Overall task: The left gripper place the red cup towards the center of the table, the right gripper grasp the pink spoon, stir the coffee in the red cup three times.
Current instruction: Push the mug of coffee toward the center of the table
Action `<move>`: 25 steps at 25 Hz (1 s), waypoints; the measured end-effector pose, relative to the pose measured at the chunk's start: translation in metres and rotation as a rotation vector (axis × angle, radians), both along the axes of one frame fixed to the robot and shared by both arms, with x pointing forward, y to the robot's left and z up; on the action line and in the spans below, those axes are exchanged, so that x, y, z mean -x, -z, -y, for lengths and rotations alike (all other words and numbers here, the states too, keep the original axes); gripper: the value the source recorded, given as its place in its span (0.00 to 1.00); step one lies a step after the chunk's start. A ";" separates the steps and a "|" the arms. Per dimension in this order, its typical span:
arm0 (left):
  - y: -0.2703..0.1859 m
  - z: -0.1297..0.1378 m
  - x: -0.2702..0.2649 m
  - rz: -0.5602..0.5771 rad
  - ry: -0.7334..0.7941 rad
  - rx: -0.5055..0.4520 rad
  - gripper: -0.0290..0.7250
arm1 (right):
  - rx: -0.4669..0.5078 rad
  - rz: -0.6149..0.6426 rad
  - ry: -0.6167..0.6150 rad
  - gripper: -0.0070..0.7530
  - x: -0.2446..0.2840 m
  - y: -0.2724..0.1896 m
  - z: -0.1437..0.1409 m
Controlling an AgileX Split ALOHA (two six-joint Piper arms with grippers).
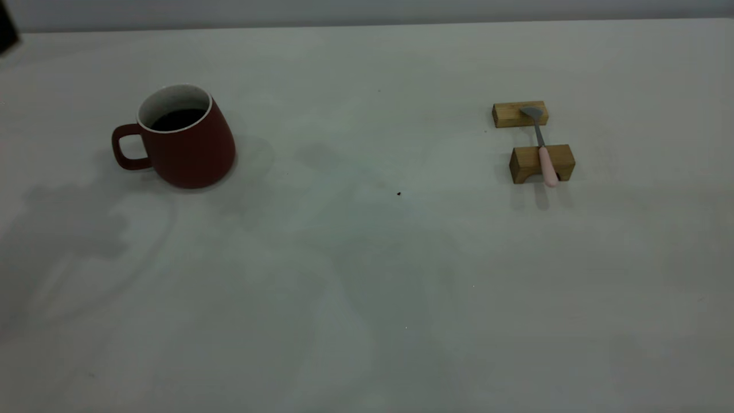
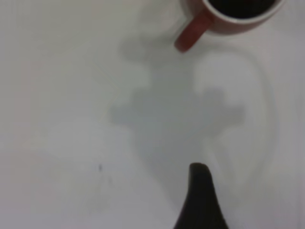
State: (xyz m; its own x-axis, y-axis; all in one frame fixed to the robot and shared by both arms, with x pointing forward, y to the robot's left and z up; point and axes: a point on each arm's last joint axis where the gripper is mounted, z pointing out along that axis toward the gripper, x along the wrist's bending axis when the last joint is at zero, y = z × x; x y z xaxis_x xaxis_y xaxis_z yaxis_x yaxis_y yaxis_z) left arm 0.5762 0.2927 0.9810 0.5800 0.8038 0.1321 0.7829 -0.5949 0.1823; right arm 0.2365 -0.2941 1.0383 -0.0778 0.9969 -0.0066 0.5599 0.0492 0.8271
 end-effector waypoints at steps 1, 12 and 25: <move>0.010 0.001 -0.008 -0.020 0.021 -0.004 0.88 | 0.000 0.000 0.000 0.32 0.000 0.000 0.000; 0.089 0.024 -0.066 -0.132 0.354 -0.075 0.85 | 0.000 0.000 0.000 0.32 0.000 0.000 0.000; 0.140 0.021 -0.075 -0.144 0.437 -0.146 0.81 | -0.001 0.000 0.000 0.32 0.000 0.000 0.000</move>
